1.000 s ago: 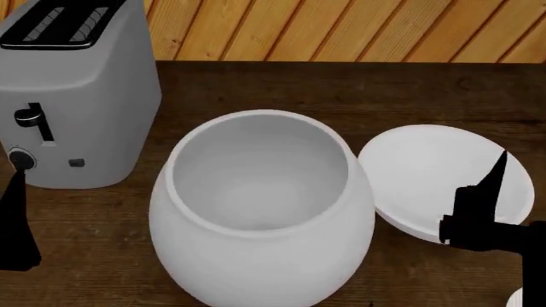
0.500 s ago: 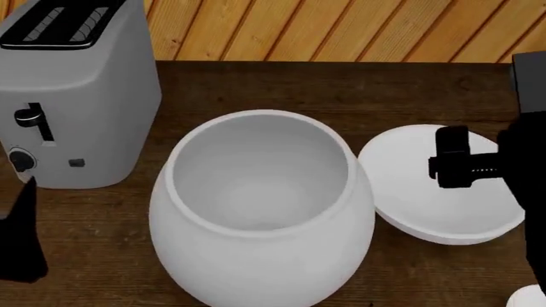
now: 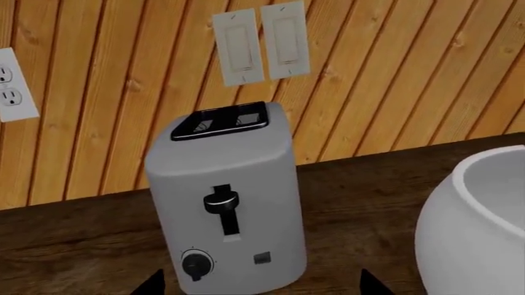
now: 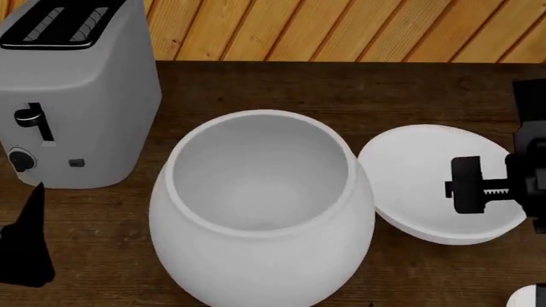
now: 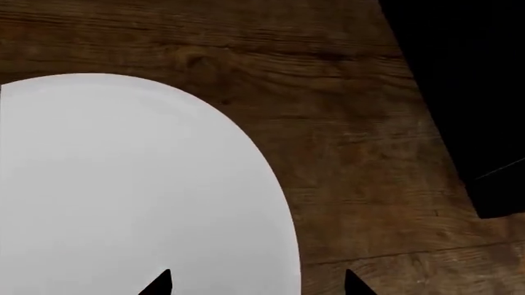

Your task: Stack the bowls from largest to smallest.

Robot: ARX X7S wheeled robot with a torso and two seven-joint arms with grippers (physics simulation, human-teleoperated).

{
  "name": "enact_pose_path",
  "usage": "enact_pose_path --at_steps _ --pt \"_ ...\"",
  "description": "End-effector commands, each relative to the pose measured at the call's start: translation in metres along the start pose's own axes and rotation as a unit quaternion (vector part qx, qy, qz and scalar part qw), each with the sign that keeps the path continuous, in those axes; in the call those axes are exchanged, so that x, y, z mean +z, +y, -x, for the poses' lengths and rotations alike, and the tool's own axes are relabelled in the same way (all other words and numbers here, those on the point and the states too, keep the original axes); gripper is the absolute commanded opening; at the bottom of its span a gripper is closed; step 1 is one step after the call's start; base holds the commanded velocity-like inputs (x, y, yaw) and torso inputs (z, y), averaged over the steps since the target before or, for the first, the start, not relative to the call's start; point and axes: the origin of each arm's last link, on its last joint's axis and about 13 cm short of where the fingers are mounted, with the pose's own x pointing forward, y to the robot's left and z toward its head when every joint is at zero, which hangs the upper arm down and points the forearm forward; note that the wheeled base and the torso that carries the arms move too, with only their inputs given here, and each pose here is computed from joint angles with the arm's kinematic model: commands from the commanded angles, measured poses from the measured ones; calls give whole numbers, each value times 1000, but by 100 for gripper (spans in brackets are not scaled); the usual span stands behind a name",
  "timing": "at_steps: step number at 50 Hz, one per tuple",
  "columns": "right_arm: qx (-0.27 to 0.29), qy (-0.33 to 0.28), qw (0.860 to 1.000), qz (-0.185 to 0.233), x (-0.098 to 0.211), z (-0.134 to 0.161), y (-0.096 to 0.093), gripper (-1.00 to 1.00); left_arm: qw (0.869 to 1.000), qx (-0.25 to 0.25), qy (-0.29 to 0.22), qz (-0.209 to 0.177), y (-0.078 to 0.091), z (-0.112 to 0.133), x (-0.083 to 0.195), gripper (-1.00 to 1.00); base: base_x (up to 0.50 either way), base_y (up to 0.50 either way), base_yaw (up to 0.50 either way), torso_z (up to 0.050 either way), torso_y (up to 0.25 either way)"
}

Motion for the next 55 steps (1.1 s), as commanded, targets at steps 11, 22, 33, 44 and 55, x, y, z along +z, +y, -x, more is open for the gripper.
enact_pose_path --at_steps 11,22,33,44,55 --pt "9 -1 1000 -15 -6 -8 -4 -100 1000 1 4 -6 -1 -2 -3 100 0 0 0 0 0" --pt "-30 -115 990 -71 30 24 -21 -100 1000 0 4 -8 -2 -2 -4 100 0 0 0 0 0" --pt "-20 -205 971 -123 51 54 -25 -100 1000 2 4 -8 -1 -2 -4 100 0 0 0 0 0" --pt "92 -287 935 -186 77 99 -14 -100 1000 5 3 -6 1 -1 -2 100 0 0 0 0 0" --pt "220 -291 900 -239 80 119 5 -100 1000 6 3 -6 1 -2 -3 100 0 0 0 0 0"
